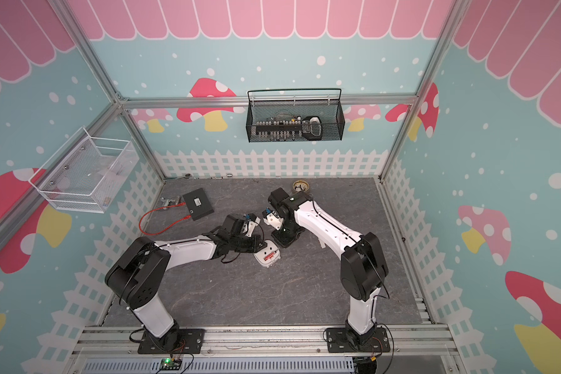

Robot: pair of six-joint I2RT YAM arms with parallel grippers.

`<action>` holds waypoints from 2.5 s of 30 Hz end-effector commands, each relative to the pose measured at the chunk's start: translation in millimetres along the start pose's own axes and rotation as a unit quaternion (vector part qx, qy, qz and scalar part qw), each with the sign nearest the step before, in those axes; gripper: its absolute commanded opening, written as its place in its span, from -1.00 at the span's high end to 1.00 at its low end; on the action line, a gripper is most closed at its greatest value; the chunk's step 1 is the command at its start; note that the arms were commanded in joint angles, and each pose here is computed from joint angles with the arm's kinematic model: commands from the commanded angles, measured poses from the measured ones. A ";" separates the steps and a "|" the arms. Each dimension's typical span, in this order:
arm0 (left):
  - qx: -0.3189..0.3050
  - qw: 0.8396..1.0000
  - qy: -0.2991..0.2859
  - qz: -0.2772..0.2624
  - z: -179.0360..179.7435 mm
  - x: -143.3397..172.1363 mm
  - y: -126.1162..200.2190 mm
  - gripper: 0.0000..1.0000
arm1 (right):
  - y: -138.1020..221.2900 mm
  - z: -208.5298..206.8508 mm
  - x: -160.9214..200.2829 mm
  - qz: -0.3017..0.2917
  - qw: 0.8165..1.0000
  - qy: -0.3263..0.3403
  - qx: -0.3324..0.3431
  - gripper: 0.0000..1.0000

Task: Remove the battery from the alarm
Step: Release the battery from the alarm.

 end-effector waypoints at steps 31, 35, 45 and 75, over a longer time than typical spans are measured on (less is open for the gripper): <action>-0.082 0.993 0.029 0.074 43.6 47.2 -18.1 1.00 | -21.2 12.0 13.2 -0.028 0.994 0.010 -0.107 1.00; -0.088 0.993 0.032 0.077 49.0 51.6 -21.1 1.00 | -20.1 9.7 15.3 -0.036 0.993 0.002 -0.112 1.00; -0.096 0.991 0.040 0.085 60.0 59.9 -25.6 1.00 | -28.7 8.0 21.3 -0.046 0.989 -0.011 -0.138 1.00; -0.100 0.989 0.048 0.095 71.1 68.8 -30.4 1.00 | 12.9 4.7 13.8 -0.212 0.947 -0.024 -0.242 1.00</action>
Point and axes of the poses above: each gripper's point midway between its finger pads, its own y axis back along the fingers, its own z axis along the line the jaws close on, x = y × z, the point moved 6 cm from there along y, back along the fingers, and after that the axes turned 6 degrees about y, right-handed, at the moved point
